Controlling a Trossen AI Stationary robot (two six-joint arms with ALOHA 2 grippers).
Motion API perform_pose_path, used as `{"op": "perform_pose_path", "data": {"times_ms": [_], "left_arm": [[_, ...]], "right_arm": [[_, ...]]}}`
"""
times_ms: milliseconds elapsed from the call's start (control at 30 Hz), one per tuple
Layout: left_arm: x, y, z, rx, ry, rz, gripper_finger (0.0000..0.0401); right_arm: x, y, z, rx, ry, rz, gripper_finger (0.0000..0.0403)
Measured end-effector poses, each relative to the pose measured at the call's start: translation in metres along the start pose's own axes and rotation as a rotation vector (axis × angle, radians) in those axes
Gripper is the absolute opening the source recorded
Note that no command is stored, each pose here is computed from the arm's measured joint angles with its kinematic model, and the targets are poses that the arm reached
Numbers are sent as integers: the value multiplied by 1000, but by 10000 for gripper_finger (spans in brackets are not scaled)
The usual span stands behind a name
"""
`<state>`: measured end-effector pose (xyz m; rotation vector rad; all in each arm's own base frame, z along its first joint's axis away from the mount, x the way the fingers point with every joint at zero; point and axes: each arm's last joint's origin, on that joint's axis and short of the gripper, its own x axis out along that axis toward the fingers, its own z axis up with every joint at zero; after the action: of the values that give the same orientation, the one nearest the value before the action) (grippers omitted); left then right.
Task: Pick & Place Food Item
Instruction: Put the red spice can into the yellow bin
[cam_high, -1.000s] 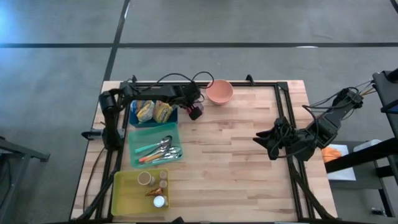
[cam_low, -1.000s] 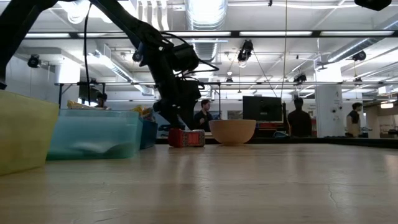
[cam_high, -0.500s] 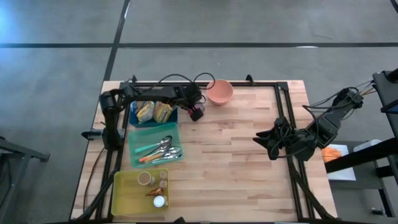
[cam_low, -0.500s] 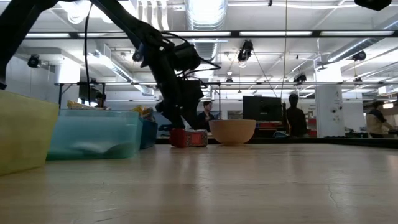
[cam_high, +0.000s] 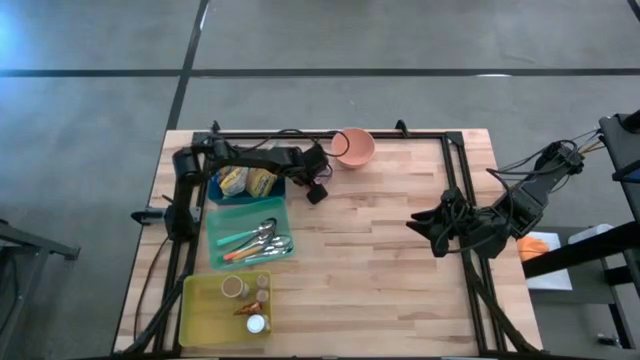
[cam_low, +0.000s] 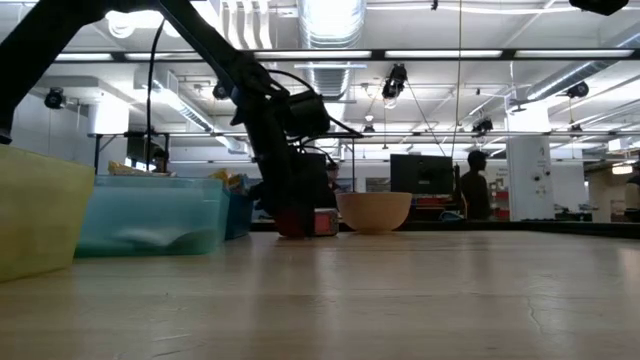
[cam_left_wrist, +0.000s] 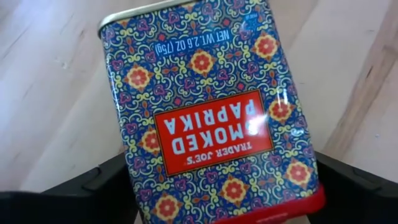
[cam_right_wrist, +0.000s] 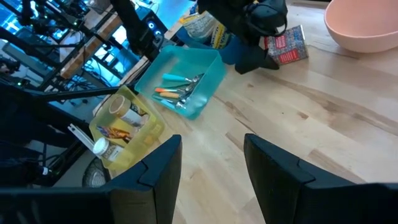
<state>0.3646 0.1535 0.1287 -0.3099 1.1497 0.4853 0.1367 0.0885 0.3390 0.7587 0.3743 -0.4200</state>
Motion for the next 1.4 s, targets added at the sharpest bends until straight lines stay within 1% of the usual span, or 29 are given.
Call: {"op": "perform_pose_path", "data": {"times_ms": [133,167,333,433,567,667,733,800,833,900,933,1000,1100,1167,1200,1333,1400], "left_arm": [[-2,-2,3,-25,-8,-7,318],[-2,-2,3,-30,-13,-11,314],[-2,-3,5,-30,-27,-14,314],[-4,-7,3,-3,-9,-25,314],[-17,-18,-1,95,35,-127,314],[-35,-30,-3,159,46,-222,314],[-50,-38,-4,158,45,-302,314],[-65,-45,-5,98,46,-409,314],[-72,-48,-4,42,48,-466,314],[-84,-53,-2,-80,70,-585,314],[-90,-54,-1,-123,76,-631,314],[-98,-57,0,-194,92,-681,314],[-107,-61,1,-243,95,-715,314],[-110,-63,0,-246,102,-734,314],[-111,-64,0,-244,109,-747,314],[-113,-66,-1,-239,116,-768,314],[-113,-66,-1,-250,121,-768,314]], "right_arm": [[0,0,0,0,0,0,170],[0,0,0,0,0,0,170],[0,0,0,1,0,1,170],[0,0,0,2,-6,0,170],[1,0,3,-14,-96,-25,170],[2,-1,5,-132,-117,-47,170],[6,1,5,-243,-110,-62,170],[11,3,4,-374,-92,-69,170],[14,5,3,-449,-91,-74,170],[22,11,0,-641,-89,-88,170],[27,14,-2,-728,-91,-94,170],[36,21,-8,-886,-106,-123,170],[49,28,-12,-1034,-170,-223,170],[54,33,-11,-1057,-187,-267,173],[56,36,-8,-1050,-189,-276,177],[59,47,5,-918,-200,-265,207],[60,51,11,-897,-181,-242,229]]}}
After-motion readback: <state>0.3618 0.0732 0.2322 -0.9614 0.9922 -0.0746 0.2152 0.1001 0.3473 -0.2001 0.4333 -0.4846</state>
